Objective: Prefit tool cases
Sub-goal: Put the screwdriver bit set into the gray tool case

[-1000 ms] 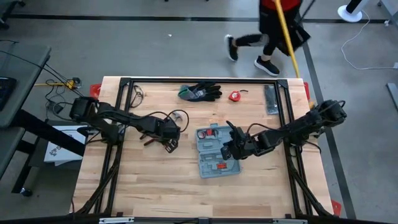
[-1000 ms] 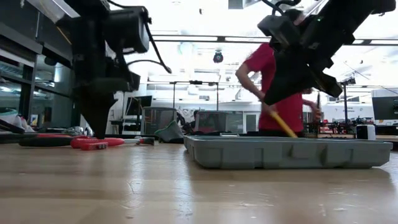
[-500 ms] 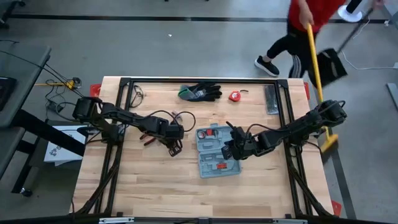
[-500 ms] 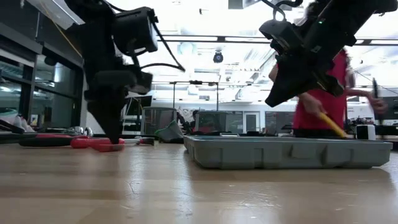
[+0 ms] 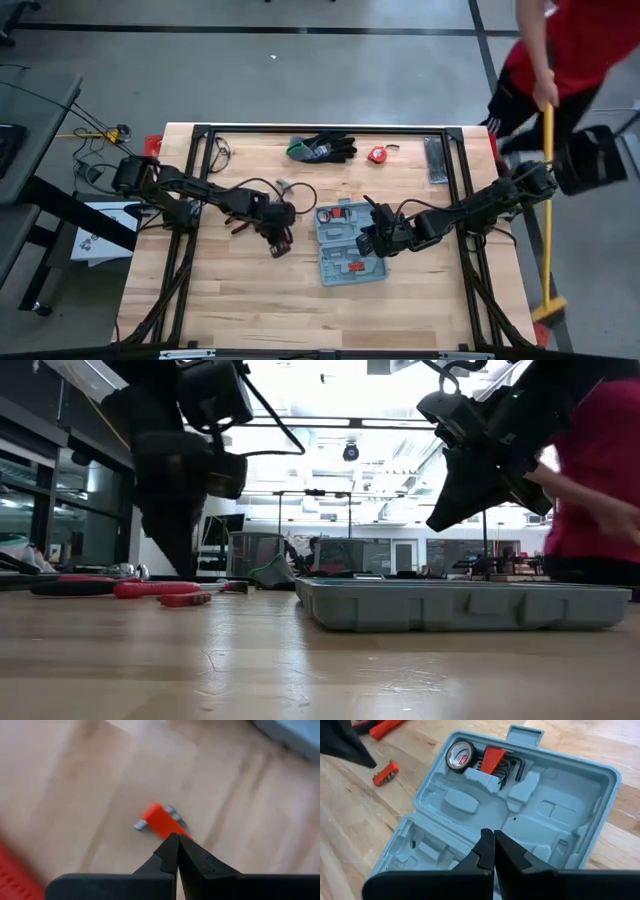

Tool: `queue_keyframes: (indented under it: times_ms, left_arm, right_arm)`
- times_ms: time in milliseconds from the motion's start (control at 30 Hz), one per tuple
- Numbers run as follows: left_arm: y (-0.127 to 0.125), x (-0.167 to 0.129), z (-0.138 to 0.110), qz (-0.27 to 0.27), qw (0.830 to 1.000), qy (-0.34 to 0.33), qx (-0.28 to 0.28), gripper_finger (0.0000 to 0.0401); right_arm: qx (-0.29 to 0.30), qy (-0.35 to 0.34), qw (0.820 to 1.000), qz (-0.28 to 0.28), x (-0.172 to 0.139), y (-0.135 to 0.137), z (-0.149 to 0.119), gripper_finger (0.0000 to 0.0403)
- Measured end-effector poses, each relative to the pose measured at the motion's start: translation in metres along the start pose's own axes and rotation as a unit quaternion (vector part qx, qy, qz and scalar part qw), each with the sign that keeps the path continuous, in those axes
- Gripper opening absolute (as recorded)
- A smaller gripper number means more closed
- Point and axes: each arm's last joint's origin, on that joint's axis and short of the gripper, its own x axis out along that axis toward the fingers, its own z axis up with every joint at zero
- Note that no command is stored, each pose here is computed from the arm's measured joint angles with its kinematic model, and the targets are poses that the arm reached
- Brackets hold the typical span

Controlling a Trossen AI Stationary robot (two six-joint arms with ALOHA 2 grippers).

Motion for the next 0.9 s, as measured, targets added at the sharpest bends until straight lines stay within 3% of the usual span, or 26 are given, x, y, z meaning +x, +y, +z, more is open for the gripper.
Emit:
queue_keyframes:
  times_ms: [133,400,800,900]
  left_arm:
    - [-0.001,0.002,-0.002,0.044,0.998,-0.025,-0.037,0.0000]
    - [0.015,0.022,-0.012,0.080,0.995,0.009,-0.062,0.0000]
    - [0.010,0.027,-0.005,0.019,1.000,-0.020,0.009,0.0000]
    - [0.006,0.027,-0.002,-0.018,0.999,-0.020,0.037,0.0000]
  right_arm:
    - [0.000,-0.003,1.000,-0.001,0.000,0.000,0.000,0.0000]
    - [0.001,-0.006,1.000,-0.002,0.000,0.000,0.000,0.0000]
    - [-0.001,-0.009,1.000,-0.003,0.000,0.000,0.001,0.0000]
    - [-0.001,-0.010,1.000,-0.003,0.000,0.000,0.001,0.0000]
